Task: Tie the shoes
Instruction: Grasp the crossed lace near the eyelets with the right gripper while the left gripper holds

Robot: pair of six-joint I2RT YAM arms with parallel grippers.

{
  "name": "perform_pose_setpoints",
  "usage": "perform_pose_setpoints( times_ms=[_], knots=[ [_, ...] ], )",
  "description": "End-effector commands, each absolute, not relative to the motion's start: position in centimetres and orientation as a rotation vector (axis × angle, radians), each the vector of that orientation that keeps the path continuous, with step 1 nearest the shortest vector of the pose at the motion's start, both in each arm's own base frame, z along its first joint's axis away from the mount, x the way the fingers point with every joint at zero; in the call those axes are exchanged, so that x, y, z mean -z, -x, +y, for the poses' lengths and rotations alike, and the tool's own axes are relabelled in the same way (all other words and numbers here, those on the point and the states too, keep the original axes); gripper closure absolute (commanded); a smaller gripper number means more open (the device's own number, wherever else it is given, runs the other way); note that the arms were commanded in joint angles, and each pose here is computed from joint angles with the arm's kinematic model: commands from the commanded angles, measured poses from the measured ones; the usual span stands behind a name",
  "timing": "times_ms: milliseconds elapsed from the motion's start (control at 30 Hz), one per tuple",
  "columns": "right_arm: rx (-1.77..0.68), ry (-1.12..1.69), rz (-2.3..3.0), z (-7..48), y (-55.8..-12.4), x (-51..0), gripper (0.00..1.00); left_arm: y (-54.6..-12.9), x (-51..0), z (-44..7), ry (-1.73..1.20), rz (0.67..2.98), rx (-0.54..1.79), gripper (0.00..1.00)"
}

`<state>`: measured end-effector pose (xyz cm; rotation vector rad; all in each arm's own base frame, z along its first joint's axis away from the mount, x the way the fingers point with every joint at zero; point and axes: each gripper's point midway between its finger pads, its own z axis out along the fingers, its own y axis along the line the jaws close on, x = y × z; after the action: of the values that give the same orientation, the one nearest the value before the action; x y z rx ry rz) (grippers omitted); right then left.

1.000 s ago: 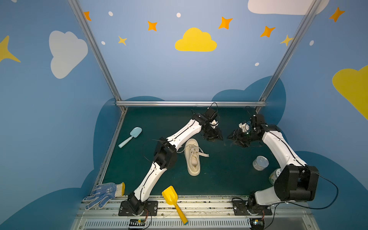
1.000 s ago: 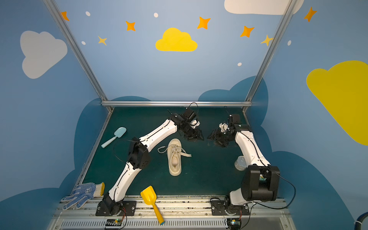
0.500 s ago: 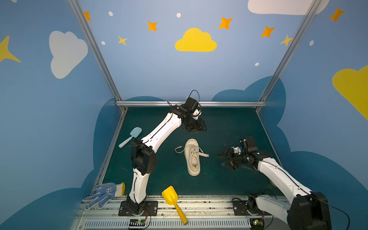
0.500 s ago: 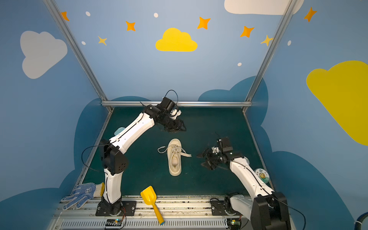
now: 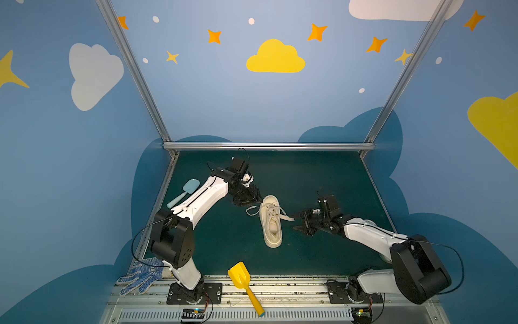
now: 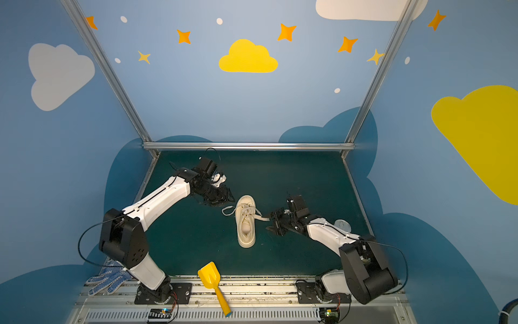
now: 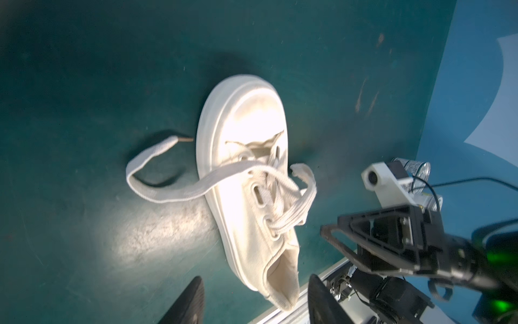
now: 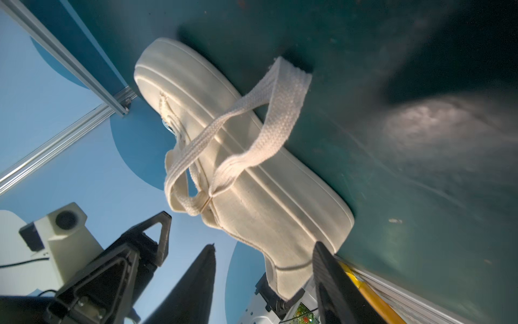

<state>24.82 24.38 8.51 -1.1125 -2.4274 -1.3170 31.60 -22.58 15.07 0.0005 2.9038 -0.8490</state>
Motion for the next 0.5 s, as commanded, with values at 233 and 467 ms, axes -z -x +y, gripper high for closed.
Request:
perform_pose_setpoints(
  times_ms=[233,467],
  knots=[
    [1.406,1.046,-2.401,28.3,-27.5,-9.0,0.54,-30.6,-14.9,-22.5,0.013,2.877,0.904,0.41],
    [1.375,1.038,-2.420,28.9,-28.2,-8.1,0.54,-30.4,-14.7,-22.6,0.037,2.872,0.925,0.41]
  ],
)
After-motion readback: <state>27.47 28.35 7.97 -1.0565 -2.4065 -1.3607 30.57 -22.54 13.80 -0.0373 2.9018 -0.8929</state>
